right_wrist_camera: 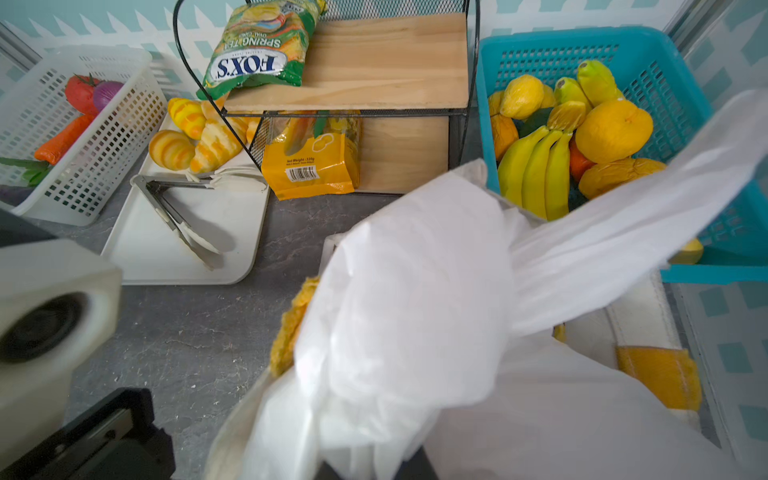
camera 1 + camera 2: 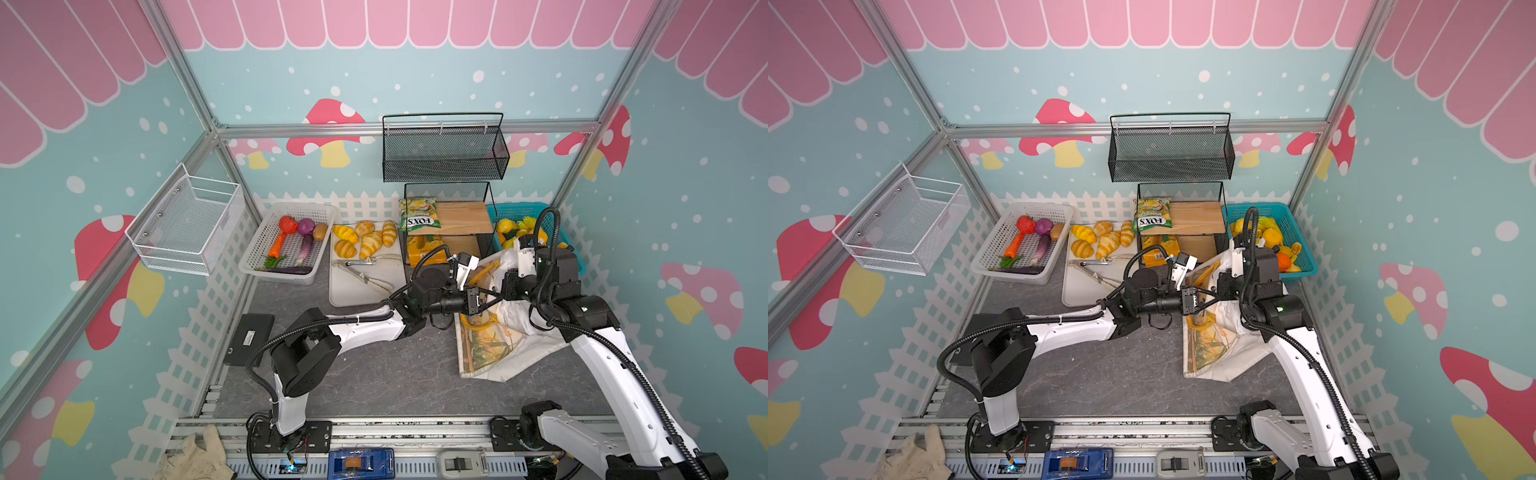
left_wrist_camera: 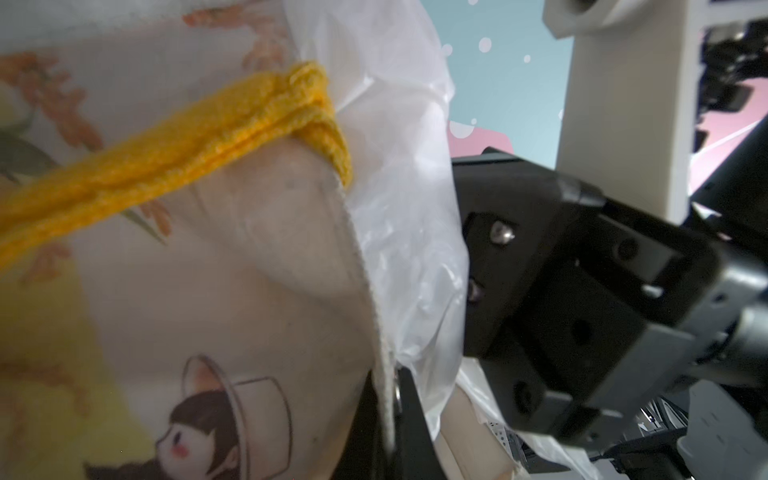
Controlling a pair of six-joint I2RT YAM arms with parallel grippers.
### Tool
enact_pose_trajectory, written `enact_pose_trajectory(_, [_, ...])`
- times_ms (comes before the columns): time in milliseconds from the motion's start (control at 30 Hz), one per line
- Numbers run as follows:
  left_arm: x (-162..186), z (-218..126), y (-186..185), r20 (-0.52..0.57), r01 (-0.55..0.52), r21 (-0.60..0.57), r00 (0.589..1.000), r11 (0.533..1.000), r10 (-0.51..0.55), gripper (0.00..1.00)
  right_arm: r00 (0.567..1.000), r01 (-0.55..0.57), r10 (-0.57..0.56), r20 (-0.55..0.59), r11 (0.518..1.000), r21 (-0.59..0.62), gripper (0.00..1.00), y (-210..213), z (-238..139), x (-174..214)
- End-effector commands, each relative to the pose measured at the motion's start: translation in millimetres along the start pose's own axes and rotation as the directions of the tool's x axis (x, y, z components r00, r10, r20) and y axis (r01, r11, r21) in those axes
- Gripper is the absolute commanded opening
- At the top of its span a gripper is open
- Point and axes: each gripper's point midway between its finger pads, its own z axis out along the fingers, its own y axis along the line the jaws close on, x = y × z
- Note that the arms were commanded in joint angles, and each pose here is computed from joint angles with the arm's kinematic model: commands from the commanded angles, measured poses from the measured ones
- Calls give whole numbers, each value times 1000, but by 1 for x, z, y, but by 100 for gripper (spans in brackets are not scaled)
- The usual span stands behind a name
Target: Place the mixed food into the grocery bags and tie them
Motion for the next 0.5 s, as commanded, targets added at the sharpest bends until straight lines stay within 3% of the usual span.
enact_pose_trajectory(0, [-9, -12, -13, 56, -42, 82, 998, 996, 38, 0, 999, 8, -12, -48, 997, -81, 0, 14, 13, 19])
enact_pose_trajectory(233, [9, -45, 34, 54, 9, -44, 999, 999, -6, 0, 995, -54, 32, -97, 970, -236, 1, 43, 26, 46])
enact_pose_trajectory(467, [14, -74, 47, 45, 14, -121, 999, 993, -9, 1, 987, -62, 10, -160, 943, -327, 1, 88, 38, 69])
